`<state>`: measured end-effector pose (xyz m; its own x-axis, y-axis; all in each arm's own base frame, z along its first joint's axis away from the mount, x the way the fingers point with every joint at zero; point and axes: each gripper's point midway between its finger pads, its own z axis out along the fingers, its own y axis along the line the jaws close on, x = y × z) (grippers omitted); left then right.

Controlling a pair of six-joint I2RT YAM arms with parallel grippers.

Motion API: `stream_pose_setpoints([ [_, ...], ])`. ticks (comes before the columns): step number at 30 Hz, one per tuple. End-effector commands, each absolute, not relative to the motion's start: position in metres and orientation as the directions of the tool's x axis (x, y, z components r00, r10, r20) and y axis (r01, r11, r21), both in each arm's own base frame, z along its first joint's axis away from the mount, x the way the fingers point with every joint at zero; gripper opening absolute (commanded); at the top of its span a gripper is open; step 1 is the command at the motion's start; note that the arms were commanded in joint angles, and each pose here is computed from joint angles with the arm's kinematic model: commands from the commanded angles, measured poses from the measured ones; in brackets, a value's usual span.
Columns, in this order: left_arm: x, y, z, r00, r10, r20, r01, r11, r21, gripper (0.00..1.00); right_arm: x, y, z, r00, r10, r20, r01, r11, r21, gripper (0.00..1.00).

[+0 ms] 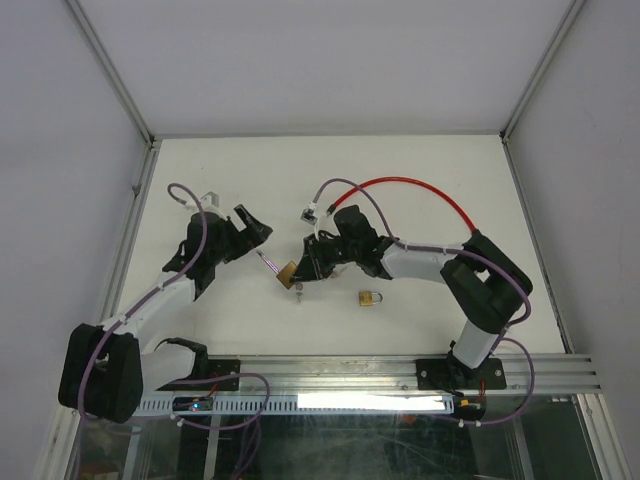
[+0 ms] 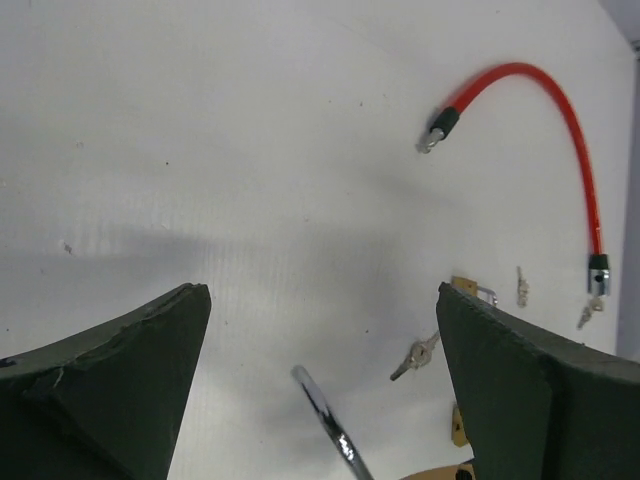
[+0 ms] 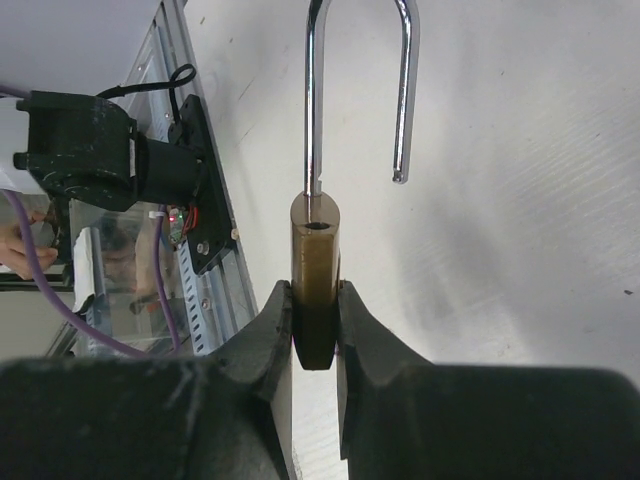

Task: Unlock with the key
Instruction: Unlock the lock, then place the lock at the center of the board.

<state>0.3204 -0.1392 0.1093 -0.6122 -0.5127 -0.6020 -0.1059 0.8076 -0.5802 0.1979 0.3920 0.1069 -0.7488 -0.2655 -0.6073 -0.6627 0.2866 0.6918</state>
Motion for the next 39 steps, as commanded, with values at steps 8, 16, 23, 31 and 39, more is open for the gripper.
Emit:
stream_pose_setpoints([
  [8, 0.299, -0.170, 0.189, -0.523, -0.615, -0.591, 0.299, 0.517, -0.802, 0.99, 0.206, 0.405, 0.187, -0.631, -0.077, -0.772, -0.775, 0.025, 0.632, 0.00],
  [16, 0.288, -0.182, 0.179, -0.588, -0.615, -0.526, 0.311, 0.429, -0.848, 0.99, 0.203, 0.404, 0.195, -0.731, -0.056, -0.680, -0.679, -0.039, 0.733, 0.00],
  [23, 0.283, -0.179, 0.183, -0.582, -0.632, -0.512, 0.296, 0.421, -0.857, 0.82, 0.231, 0.396, 0.167, -0.794, -0.015, -0.608, -0.607, 0.076, 0.791, 0.00],
  [31, 0.284, -0.174, 0.171, -0.591, -0.638, -0.494, 0.232, 0.452, -0.861, 0.65, 0.244, 0.399, 0.136, -0.835, -0.022, -0.549, -0.544, 0.172, 0.821, 0.00],
  [39, 0.294, -0.161, 0.119, -0.612, -0.648, -0.453, 0.045, 0.543, -0.839, 0.52, 0.256, 0.403, 0.106, -0.865, -0.028, -0.501, -0.489, 0.263, 0.831, 0.00],
])
